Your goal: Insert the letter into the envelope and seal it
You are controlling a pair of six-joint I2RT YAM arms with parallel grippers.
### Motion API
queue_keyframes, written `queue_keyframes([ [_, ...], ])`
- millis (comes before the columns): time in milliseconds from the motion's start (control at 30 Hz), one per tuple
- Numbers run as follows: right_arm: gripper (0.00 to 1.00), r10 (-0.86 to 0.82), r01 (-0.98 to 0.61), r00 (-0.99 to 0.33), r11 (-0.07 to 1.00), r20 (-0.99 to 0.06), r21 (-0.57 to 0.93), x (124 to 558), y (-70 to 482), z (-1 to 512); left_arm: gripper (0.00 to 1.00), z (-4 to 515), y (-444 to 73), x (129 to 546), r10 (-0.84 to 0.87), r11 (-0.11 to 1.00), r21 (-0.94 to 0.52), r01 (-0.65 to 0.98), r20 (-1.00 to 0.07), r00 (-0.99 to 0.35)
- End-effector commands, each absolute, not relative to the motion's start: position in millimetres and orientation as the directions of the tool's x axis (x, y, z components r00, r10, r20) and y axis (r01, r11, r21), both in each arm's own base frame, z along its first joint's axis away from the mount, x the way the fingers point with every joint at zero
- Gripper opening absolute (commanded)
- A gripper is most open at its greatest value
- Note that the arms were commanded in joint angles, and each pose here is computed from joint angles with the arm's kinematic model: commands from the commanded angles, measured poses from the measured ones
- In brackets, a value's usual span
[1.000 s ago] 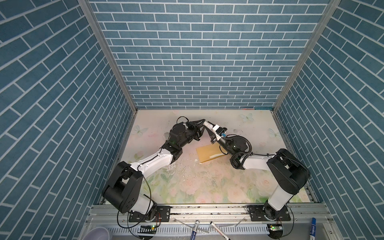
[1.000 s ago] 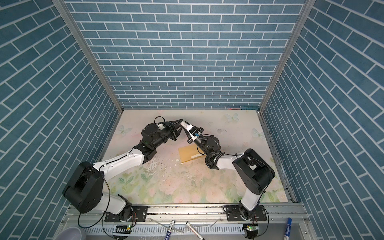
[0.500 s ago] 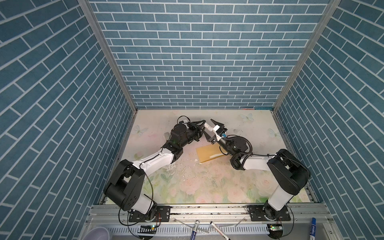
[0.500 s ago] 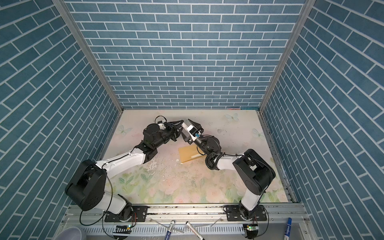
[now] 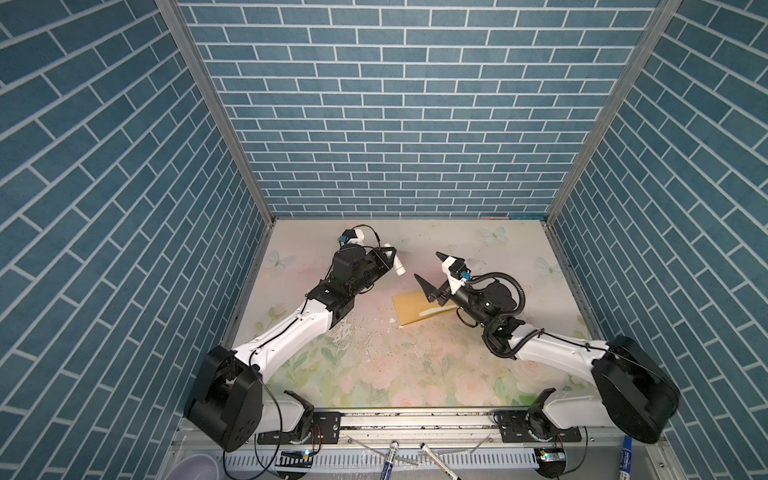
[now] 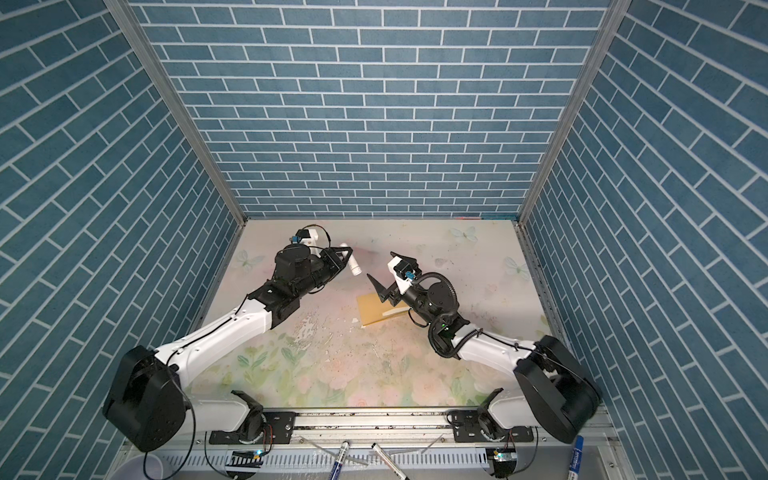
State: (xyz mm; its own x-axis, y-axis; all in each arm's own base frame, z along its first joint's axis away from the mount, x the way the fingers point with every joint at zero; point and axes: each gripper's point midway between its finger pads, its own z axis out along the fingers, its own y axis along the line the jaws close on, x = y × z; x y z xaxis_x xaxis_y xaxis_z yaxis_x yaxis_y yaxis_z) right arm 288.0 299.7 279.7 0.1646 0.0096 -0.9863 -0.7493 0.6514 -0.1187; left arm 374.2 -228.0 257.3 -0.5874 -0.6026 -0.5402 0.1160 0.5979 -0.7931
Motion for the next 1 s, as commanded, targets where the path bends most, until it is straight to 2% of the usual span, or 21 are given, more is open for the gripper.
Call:
queue_keyframes([
  [0, 0.87, -0.076, -0.683, -0.148, 0.729, -0.986, 0.046, 291.0, 279.1, 232.6, 0.00, 248.6, -206.0, 370.5, -0.370, 0.819, -0.535, 0.207, -0.769, -0.521],
  [133, 0.88, -0.091, -0.543, -0.371, 0.829, -0.924, 0.136, 287.8, 247.6, 214.0, 0.00, 243.8, -199.2, 365.8, -0.263, 0.870, -0.420, 0.260, -0.839, -0.477],
  [233, 0.88, -0.033, -0.407, -0.511, 0.889, -0.859, 0.208, 284.8, 227.7, 203.5, 0.00, 240.7, -197.6, 364.7, -0.235, 0.879, -0.389, 0.276, -0.857, -0.459],
  [467, 0.83, 0.228, -0.083, -0.734, 0.905, -0.640, 0.418, 281.8, 221.7, 178.9, 0.00, 230.4, -198.4, 362.2, -0.204, 0.883, -0.367, 0.293, -0.861, -0.465],
  [667, 0.81, 0.417, 0.186, -0.805, 0.852, -0.421, 0.490, 281.2, 232.1, 147.1, 0.00, 223.8, -194.9, 357.8, -0.199, 0.887, -0.362, 0.288, -0.861, -0.468],
  [967, 0.71, 0.526, 0.379, -0.807, 0.809, -0.268, 0.449, 276.7, 237.0, 108.4, 0.00, 219.6, -189.2, 354.0, -0.202, 0.893, -0.356, 0.274, -0.863, -0.463],
])
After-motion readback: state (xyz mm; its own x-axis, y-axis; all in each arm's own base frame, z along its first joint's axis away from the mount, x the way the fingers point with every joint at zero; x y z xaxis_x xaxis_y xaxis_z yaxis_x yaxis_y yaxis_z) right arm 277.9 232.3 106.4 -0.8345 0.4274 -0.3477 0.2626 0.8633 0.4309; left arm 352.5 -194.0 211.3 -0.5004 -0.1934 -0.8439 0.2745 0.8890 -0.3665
